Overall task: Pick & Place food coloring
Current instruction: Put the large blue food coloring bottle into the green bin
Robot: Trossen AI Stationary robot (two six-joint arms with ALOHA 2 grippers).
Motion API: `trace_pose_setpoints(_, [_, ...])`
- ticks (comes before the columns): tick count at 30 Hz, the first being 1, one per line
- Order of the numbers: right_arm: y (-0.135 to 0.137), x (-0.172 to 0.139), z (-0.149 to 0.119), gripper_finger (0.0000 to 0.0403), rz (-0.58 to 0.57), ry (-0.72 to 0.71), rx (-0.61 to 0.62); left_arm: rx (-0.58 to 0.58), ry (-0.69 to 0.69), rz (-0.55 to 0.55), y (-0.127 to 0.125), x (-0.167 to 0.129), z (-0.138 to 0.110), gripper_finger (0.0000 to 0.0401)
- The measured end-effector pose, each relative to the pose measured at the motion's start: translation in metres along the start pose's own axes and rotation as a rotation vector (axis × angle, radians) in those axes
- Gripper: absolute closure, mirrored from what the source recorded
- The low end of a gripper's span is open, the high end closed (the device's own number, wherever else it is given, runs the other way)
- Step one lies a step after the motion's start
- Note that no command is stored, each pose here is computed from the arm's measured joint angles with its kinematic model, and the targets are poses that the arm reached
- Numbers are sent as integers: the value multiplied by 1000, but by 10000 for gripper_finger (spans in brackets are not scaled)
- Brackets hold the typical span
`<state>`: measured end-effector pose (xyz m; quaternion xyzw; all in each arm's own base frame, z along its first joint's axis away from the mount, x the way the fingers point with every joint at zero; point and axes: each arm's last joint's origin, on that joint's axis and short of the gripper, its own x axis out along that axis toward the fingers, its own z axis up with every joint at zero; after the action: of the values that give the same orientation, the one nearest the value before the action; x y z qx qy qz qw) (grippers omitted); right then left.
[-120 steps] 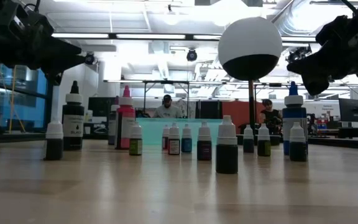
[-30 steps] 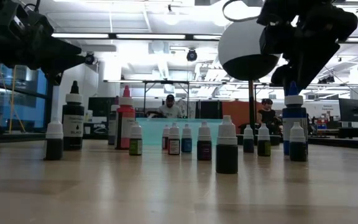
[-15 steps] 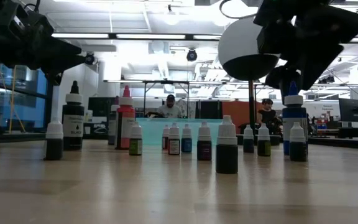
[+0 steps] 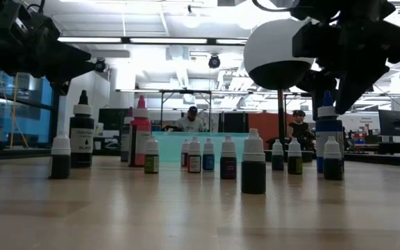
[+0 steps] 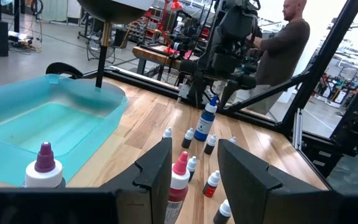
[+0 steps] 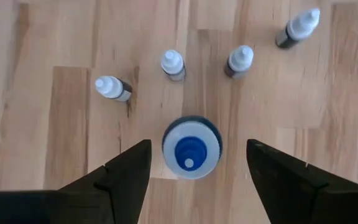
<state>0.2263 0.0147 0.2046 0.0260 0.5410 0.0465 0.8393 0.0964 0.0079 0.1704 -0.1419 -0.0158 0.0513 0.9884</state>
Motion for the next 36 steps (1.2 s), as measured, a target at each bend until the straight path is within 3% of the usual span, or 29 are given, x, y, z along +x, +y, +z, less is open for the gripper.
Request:
trace_pose_setpoints(8, [2, 7, -2, 155, -6, -37, 37, 0, 0, 0, 0, 0, 0, 272])
trace_pose_setpoints(36, [2, 7, -3, 254, 0, -27, 52, 0, 0, 0, 0, 0, 0, 272])
